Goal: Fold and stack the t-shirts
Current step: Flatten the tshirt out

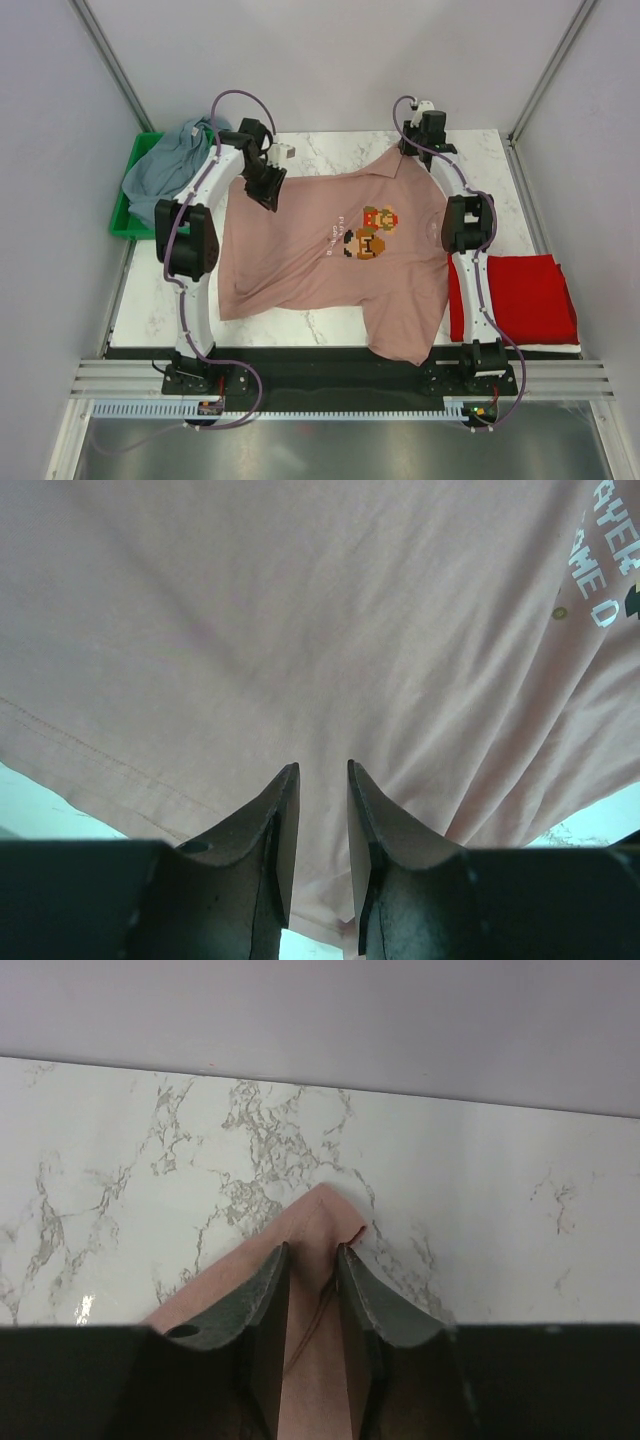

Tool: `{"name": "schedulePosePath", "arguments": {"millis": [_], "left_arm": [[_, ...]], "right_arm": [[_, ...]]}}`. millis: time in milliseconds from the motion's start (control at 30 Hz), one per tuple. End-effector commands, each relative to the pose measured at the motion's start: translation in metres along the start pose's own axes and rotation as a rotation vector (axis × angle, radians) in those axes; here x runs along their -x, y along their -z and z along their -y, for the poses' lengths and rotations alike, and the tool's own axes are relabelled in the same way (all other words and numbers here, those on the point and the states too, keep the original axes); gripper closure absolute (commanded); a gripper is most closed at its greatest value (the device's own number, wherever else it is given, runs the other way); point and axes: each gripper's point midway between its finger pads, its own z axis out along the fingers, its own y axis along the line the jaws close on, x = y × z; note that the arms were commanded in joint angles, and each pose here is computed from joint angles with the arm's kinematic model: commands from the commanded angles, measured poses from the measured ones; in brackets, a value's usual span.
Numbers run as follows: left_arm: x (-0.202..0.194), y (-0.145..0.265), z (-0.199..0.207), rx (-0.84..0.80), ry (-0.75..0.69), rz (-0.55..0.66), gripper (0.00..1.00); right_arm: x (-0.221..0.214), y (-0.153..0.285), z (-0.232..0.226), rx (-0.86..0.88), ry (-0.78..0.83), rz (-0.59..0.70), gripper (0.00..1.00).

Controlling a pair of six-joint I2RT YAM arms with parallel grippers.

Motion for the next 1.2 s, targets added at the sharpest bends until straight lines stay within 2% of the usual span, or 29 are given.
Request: {"name": "schedulePosePath", "arguments": {"millis": [0, 67, 200, 267, 333, 433, 533, 667, 1167], "left_arm": [[0.006, 0.021, 0.009, 0.026, -0.062, 0.036, 0.67], [0.006, 0.020, 0.011, 0.025, -0.066, 0.032, 0.67], [0.008, 0.017, 0.012, 0.023, -0.072, 0.030, 0.67], [0.008, 0.015, 0.013, 0.022, -0.076, 0.026, 0.67], [0.008, 0.014, 0.015, 0.022, -0.081, 0.021, 0.68], [0.006, 0.014, 0.016, 0.030, -0.090, 0.015, 0.68], [0.005, 0.013, 0.019, 0.037, -0.105, 0.005, 0.68], [0.007, 0.013, 0.024, 0.055, -0.138, 0.001, 0.68], [0.006, 0.016, 0.032, 0.060, -0.165, 0.000, 0.68]], "right_arm": [[0.028, 0.000, -0.001, 0.010, -0.039, 0.087, 0.66], [0.035, 0.001, 0.002, -0.006, -0.039, 0.108, 0.60], [0.044, 0.001, 0.014, -0.035, -0.045, 0.146, 0.56], [0.040, -0.001, 0.016, -0.036, -0.041, 0.142, 0.61], [0.033, -0.004, 0.018, -0.026, -0.050, 0.134, 0.72], [0.034, -0.005, 0.016, -0.009, -0.059, 0.142, 0.80], [0.035, -0.006, 0.016, -0.011, -0.069, 0.145, 0.80], [0.037, -0.005, 0.018, -0.025, -0.071, 0.150, 0.69], [0.029, -0.007, -0.005, 0.044, -0.070, 0.123, 0.75]]}}
